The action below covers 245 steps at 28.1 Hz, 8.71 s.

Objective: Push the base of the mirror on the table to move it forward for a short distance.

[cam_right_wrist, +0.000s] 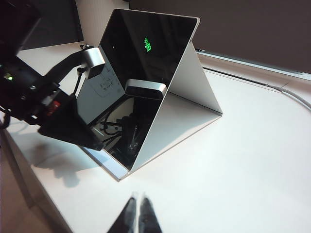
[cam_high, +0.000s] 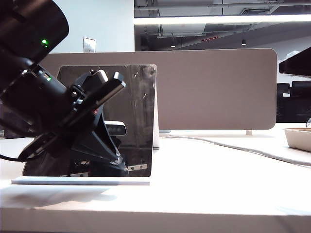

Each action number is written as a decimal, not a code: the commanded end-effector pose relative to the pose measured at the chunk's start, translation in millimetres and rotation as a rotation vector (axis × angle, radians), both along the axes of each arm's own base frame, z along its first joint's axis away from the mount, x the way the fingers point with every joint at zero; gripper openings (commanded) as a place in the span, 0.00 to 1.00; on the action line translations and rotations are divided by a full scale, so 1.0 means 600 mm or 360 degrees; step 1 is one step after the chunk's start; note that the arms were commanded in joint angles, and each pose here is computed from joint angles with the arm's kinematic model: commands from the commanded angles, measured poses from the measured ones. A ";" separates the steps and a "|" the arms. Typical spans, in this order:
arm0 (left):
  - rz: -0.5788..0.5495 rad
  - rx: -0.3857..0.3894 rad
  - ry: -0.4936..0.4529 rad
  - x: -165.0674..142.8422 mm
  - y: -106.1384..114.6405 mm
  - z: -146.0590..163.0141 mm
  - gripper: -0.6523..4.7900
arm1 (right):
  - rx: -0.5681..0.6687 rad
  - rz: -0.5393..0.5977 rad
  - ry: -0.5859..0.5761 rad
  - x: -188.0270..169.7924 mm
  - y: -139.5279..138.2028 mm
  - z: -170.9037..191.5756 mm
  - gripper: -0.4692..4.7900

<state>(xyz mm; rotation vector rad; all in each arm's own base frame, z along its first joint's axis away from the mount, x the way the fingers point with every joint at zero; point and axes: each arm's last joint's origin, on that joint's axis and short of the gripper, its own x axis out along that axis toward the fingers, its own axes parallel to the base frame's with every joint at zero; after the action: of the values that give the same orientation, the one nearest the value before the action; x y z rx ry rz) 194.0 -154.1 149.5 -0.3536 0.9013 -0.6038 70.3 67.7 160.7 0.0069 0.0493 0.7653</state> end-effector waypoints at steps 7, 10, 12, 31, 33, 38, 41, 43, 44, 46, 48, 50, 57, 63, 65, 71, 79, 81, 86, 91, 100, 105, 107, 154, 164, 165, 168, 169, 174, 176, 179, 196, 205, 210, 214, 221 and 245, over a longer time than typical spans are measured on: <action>0.0061 0.0103 -0.0136 -0.017 0.038 0.048 0.12 | 0.0017 -0.0001 -0.0022 0.000 0.000 0.003 0.13; 0.0098 0.0153 -0.0103 -0.019 0.060 0.053 0.12 | 0.0017 -0.0001 -0.0022 0.000 0.000 0.003 0.13; 0.0090 0.0156 -0.0084 -0.022 0.071 0.058 0.12 | 0.0017 -0.0001 -0.0022 0.000 0.000 0.003 0.13; -0.0044 0.0086 0.0252 -0.013 0.056 0.009 0.12 | 0.0017 -0.0002 -0.0022 0.000 0.000 0.003 0.13; -0.0053 0.0091 0.0274 -0.011 0.055 0.003 0.12 | 0.0017 -0.0002 -0.0022 0.000 0.000 0.003 0.13; -0.0063 0.0087 0.0246 -0.004 0.051 -0.003 0.12 | 0.0017 -0.0002 -0.0022 0.000 0.000 0.003 0.13; -0.0064 0.0078 0.0223 0.000 0.049 -0.005 0.12 | 0.0017 -0.0002 -0.0022 0.000 0.000 0.003 0.13; -0.0064 0.0074 0.0214 0.002 0.047 -0.006 0.12 | 0.0017 -0.0002 -0.0022 0.000 0.000 0.003 0.13; -0.0061 0.0076 0.0215 0.003 0.047 -0.008 0.12 | 0.0017 -0.0002 -0.0022 0.000 0.000 0.003 0.13; -0.0025 0.0090 0.0222 0.005 0.047 -0.012 0.12 | 0.0017 -0.0001 -0.0022 0.000 0.000 0.003 0.13; -0.0021 0.0093 0.0230 0.007 0.046 -0.016 0.12 | 0.0017 -0.0002 -0.0022 0.000 0.000 0.003 0.13; -0.0022 0.0096 0.0235 0.008 0.045 -0.019 0.12 | 0.0017 -0.0002 -0.0022 0.000 0.000 0.003 0.13; -0.0015 0.0070 0.0196 0.014 0.041 -0.021 0.12 | 0.0017 -0.0002 -0.0022 0.000 0.000 0.003 0.13; 0.0014 0.0064 0.0192 0.019 0.039 -0.026 0.12 | 0.0017 -0.0002 -0.0022 0.000 0.000 0.003 0.13; 0.0017 0.0064 0.0202 0.021 0.038 -0.030 0.12 | 0.0017 -0.0002 -0.0022 0.000 0.000 0.003 0.13; 0.0037 0.0060 0.0229 0.023 0.037 -0.036 0.12 | 0.0017 -0.0002 -0.0022 0.000 0.000 0.003 0.13; 0.0044 0.0025 0.0177 0.031 0.033 -0.035 0.12 | 0.0017 -0.0002 -0.0022 0.000 0.000 0.003 0.13; 0.0050 0.0022 0.0172 0.033 0.033 -0.035 0.12 | 0.0017 -0.0002 -0.0022 0.000 0.000 0.003 0.13; 0.0070 0.0033 0.0187 0.043 0.030 -0.038 0.12 | 0.0017 -0.0002 -0.0022 0.000 0.000 0.003 0.13; 0.0070 0.0028 0.0178 0.056 0.023 -0.034 0.12 | 0.0017 -0.0002 -0.0022 0.000 0.000 0.003 0.13; 0.0150 0.0033 0.0121 0.082 0.023 -0.022 0.12 | 0.0017 -0.0002 -0.0022 0.000 0.000 0.003 0.13; 0.0222 0.0039 0.0144 0.091 0.041 -0.025 0.12 | 0.0017 -0.0002 -0.0022 0.000 0.000 0.003 0.13; 0.0240 0.0041 0.0144 0.094 0.047 -0.026 0.12 | 0.0017 -0.0001 -0.0022 0.000 0.000 0.003 0.13; 0.0407 0.0114 0.0180 0.186 0.061 -0.077 0.12 | 0.0017 -0.0002 -0.0022 0.000 0.000 0.003 0.13; 0.0398 0.0090 0.0146 0.228 0.045 -0.075 0.12 | 0.0017 -0.0002 -0.0022 0.000 0.000 0.003 0.13; 0.0399 0.0085 0.0139 0.233 0.044 -0.074 0.12 | 0.0017 -0.0002 -0.0022 0.000 0.000 0.003 0.13; 0.0401 0.0076 0.0125 0.242 0.041 -0.072 0.12 | 0.0017 -0.0002 -0.0022 0.000 0.000 0.003 0.13; 0.0402 0.0074 0.0121 0.244 0.040 -0.071 0.12 | 0.0017 -0.0002 -0.0022 0.000 0.000 0.003 0.13; 0.0457 0.0087 0.0113 0.249 0.051 -0.071 0.12 | 0.0017 -0.0002 -0.0022 0.000 0.000 0.003 0.13; 0.0481 0.0089 0.0114 0.252 0.059 -0.071 0.12 | 0.0017 -0.0002 -0.0022 0.000 0.000 0.003 0.13; 0.0513 0.0086 0.0113 0.256 0.072 -0.071 0.12 | 0.0017 -0.0002 -0.0022 0.000 0.000 0.003 0.13; 0.0512 0.0047 0.0053 0.292 0.086 -0.073 0.12 | 0.0017 -0.0002 -0.0022 0.000 0.000 0.003 0.13; 0.0496 0.0013 0.0003 0.331 0.079 -0.058 0.12 | 0.0017 -0.0002 -0.0022 0.000 0.000 0.003 0.13; 0.0509 0.0017 -0.0003 0.336 0.081 -0.058 0.12 | 0.0017 -0.0002 -0.0022 0.000 0.000 0.003 0.13; 0.0525 0.0023 0.0012 0.339 0.087 -0.069 0.12 | 0.0017 -0.0002 -0.0022 0.000 0.000 0.003 0.13; 0.0539 0.0029 0.0028 0.342 0.093 -0.077 0.12 | 0.0017 -0.0002 -0.0022 0.000 0.000 0.003 0.13; 0.0445 -0.0004 0.0076 0.339 0.090 -0.078 0.12 | 0.0017 -0.0002 -0.0022 0.000 0.000 0.003 0.13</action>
<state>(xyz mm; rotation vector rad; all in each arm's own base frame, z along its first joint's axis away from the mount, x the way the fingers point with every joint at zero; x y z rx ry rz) 408.3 -102.4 120.2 -0.4636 0.7148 -0.3742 70.3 67.6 160.7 0.0070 0.0490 0.7653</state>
